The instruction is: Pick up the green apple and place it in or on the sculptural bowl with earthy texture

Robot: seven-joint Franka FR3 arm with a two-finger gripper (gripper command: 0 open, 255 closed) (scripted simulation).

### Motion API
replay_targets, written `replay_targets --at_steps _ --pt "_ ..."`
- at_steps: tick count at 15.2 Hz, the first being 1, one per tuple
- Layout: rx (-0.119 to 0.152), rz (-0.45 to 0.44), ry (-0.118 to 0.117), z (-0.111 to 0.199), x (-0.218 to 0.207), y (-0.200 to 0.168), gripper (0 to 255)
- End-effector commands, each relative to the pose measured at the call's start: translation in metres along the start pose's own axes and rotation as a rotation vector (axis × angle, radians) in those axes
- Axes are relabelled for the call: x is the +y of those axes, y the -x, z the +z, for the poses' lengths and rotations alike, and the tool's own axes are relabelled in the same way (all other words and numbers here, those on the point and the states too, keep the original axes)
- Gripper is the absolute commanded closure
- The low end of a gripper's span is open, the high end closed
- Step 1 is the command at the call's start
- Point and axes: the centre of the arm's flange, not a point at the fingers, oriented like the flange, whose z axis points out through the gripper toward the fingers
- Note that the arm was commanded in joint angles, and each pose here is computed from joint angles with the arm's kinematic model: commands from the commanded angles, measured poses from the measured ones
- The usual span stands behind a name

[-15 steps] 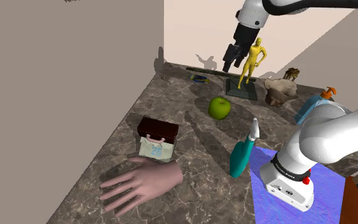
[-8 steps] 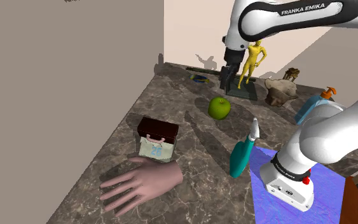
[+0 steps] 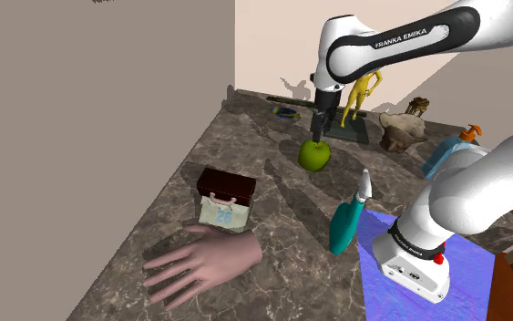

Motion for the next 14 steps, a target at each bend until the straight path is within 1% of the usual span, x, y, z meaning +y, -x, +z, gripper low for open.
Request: replay_targets --at_steps 1,2,10,11,14 --pt "0.000 0.000 0.000 0.0113 0.0000 0.0012 0" --pt "0.000 0.000 0.000 0.0196 0.0000 0.0012 0" --pt "0.000 0.000 0.000 0.0196 0.0000 0.0012 0" --pt "0.000 0.000 0.000 0.0196 0.0000 0.0012 255" --pt "0.000 0.000 0.000 0.0196 0.0000 0.0012 255"
